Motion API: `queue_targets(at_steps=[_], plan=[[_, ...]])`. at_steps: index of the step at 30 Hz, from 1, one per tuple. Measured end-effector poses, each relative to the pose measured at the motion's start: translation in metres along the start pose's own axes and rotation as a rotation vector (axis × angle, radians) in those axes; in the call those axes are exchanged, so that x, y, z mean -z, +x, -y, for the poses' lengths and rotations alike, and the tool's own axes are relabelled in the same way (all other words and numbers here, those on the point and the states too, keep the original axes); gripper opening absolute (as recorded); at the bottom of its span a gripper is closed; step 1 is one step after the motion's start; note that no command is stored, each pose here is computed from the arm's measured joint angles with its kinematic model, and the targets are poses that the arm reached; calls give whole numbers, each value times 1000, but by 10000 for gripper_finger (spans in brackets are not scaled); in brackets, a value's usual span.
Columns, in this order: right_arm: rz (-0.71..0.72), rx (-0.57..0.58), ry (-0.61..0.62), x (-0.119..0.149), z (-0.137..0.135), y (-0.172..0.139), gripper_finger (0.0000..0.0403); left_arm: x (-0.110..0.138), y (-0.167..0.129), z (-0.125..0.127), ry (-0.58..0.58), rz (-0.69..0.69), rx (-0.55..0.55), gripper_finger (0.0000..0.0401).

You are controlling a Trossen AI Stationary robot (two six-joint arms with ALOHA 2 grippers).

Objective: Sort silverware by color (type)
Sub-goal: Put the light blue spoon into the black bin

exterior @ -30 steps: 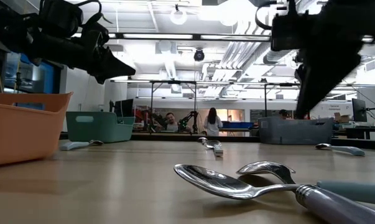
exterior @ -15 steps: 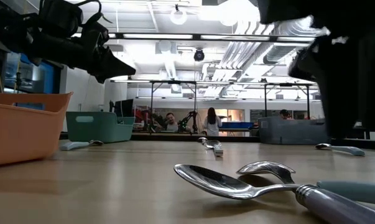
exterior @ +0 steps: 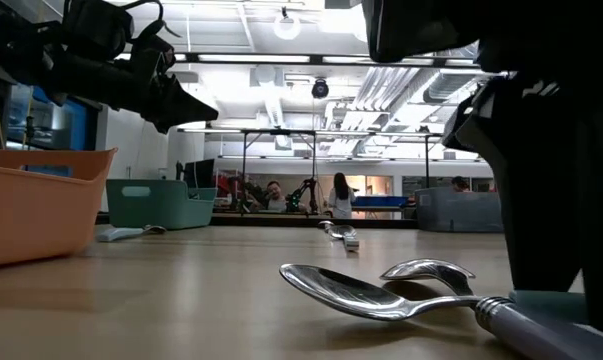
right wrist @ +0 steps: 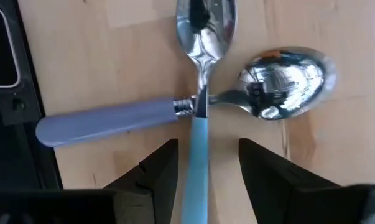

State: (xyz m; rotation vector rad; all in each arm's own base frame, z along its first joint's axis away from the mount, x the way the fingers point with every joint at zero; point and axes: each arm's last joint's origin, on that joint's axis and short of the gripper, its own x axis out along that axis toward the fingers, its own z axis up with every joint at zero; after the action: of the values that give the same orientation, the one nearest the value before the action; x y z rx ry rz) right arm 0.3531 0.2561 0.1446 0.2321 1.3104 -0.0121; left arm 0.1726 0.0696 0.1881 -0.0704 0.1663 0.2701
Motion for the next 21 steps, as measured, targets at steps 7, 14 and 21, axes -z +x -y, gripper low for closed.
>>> queue_targets(at_steps=[7, 14, 21], plan=[[-10, 35, -2, 0, 0, 8, 99, 0, 0, 0, 1, -1, 0, 3], [-27, 37, -63, -2, 4, 10, 9, 0, 0, 0, 1, -5, 0, 3], [-43, 34, -131, -13, 7, -2, 15, 0, 0, 0, 1, -6, 0, 3]])
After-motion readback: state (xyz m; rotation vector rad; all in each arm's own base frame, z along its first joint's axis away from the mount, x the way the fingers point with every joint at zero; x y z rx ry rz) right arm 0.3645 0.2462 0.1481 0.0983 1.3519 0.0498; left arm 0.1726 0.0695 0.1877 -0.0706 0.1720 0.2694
